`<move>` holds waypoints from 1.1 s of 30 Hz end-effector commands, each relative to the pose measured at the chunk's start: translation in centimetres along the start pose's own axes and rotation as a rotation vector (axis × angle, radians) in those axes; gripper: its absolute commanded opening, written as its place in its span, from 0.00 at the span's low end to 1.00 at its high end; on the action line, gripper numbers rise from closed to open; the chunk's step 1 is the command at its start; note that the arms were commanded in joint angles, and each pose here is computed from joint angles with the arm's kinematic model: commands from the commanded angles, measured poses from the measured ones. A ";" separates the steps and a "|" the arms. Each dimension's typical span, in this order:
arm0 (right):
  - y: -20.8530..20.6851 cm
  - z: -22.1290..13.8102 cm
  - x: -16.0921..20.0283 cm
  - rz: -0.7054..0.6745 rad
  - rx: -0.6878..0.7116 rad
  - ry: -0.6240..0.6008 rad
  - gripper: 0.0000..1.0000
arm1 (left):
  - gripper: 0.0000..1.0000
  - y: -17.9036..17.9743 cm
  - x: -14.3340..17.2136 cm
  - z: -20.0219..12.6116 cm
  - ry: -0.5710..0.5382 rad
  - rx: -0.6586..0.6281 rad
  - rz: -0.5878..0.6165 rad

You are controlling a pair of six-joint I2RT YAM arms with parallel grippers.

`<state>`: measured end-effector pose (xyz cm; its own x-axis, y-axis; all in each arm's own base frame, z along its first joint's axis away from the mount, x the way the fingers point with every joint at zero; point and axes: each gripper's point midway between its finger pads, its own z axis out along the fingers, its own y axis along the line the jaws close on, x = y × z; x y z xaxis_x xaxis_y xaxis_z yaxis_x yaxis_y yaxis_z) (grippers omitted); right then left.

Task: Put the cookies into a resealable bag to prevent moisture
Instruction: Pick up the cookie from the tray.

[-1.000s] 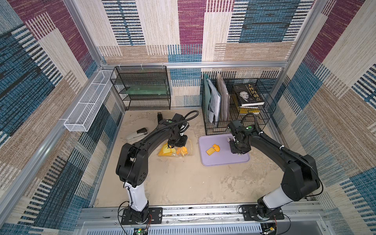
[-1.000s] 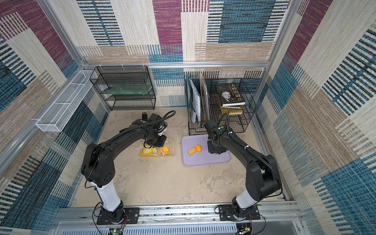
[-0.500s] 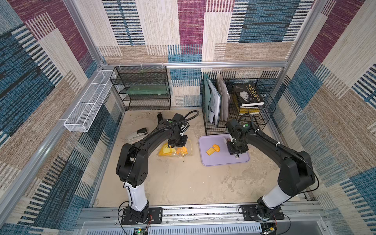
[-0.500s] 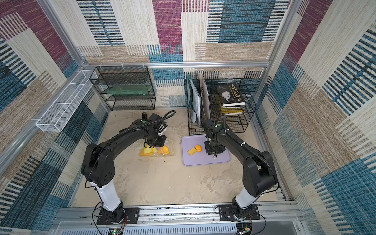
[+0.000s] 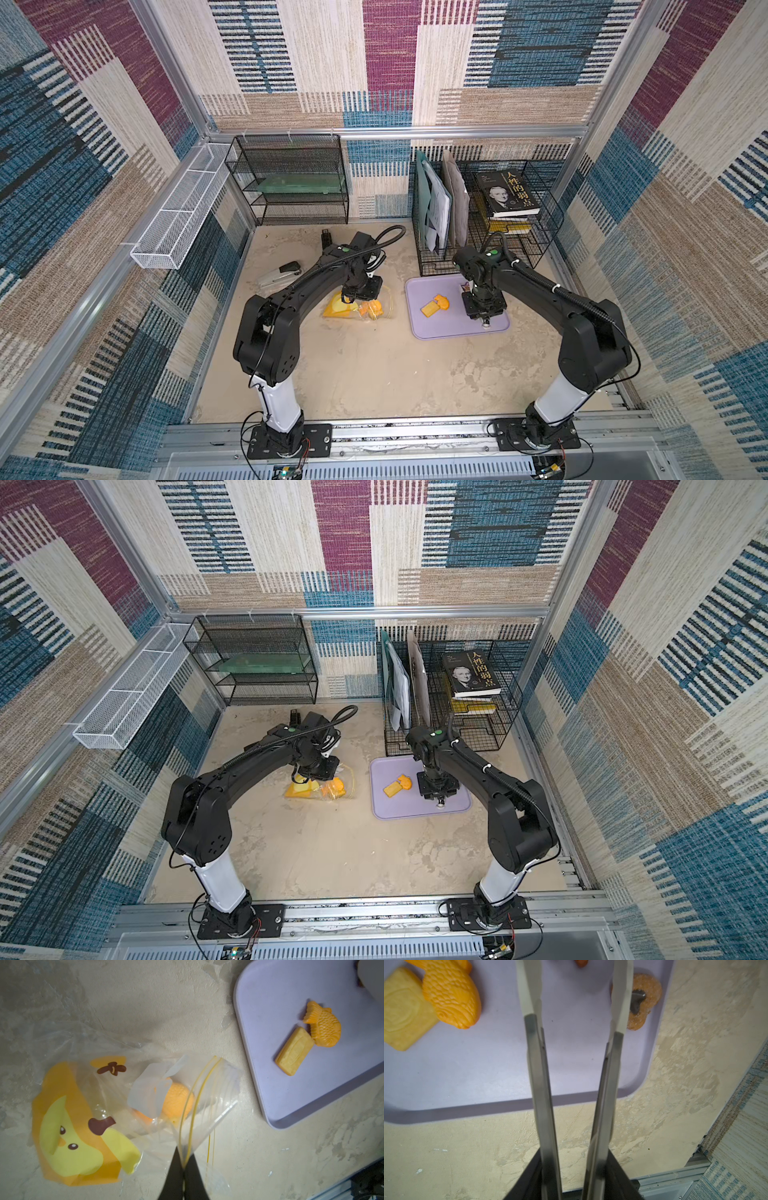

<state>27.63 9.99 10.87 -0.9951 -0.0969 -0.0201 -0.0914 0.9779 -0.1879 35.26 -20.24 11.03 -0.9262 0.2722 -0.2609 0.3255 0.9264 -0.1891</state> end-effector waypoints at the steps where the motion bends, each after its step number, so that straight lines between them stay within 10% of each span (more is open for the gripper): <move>1: 0.5 0.0 -0.3 -0.009 -0.016 -0.001 0.38 | 0.00 -0.2 -0.3 -0.1 -0.014 0.016 0.019; 33: 1.3 -4.6 2.1 -0.006 -0.183 -0.163 0.30 | 0.00 -1.2 -0.5 0.1 0.002 0.078 -0.009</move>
<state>24.96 10.64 14.23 -0.9828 -0.1254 -0.1356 -0.1149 0.9899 -0.0828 35.29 -20.88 11.13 -0.9269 0.2724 -0.2582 0.3329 0.9144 -0.2305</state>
